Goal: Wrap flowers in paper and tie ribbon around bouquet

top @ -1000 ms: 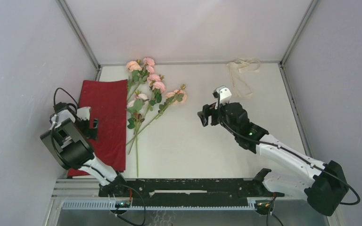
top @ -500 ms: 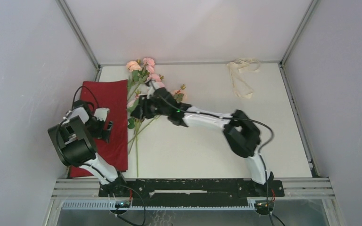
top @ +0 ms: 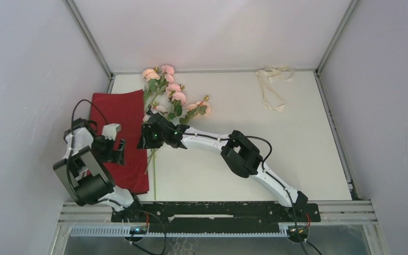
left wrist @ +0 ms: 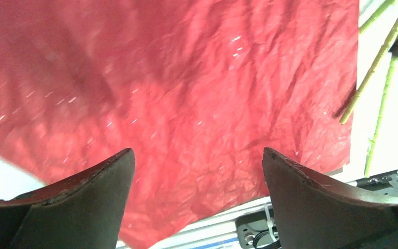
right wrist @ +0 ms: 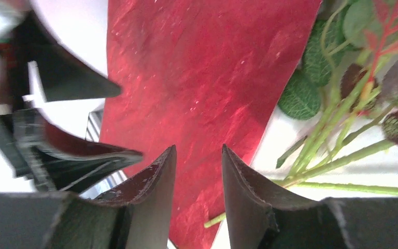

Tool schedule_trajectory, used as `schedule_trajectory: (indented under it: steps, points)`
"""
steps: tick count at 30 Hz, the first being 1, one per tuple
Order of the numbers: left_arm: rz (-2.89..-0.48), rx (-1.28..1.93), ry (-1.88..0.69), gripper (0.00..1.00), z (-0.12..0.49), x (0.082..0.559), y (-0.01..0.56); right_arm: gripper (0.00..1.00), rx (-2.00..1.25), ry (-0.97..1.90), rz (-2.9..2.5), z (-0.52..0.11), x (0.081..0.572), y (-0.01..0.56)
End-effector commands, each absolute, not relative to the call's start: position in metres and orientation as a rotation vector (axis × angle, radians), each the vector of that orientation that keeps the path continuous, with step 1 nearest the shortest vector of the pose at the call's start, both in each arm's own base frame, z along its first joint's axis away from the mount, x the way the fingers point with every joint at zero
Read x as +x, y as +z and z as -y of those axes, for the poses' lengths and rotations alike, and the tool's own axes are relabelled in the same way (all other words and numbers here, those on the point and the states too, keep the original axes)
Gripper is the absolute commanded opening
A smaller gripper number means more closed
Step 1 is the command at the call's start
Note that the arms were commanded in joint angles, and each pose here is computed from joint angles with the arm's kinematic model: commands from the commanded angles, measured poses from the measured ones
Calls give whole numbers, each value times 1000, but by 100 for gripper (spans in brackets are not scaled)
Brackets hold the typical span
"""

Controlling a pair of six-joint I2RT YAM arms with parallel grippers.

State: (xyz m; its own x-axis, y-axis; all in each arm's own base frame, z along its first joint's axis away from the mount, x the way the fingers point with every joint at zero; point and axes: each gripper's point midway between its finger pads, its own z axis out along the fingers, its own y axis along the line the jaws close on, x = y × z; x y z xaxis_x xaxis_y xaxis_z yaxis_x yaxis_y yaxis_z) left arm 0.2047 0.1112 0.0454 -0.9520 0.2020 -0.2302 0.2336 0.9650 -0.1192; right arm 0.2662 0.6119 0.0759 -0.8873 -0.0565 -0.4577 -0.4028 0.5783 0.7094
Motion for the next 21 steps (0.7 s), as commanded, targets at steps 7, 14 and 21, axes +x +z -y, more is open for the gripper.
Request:
schedule_trajectory:
  steps: [7, 14, 21]
  points:
    - [-2866, -59, 81, 99, -214, 212, 64, 49, -269, 1120, -2484, -611, 287, 43]
    - [-2909, -102, 114, 99, -231, 210, 37, 54, -255, 1083, -2516, -611, 285, 25]
    - [-2911, -39, -31, 95, -210, 213, 19, 56, -256, 1212, -2499, -627, 285, 32]
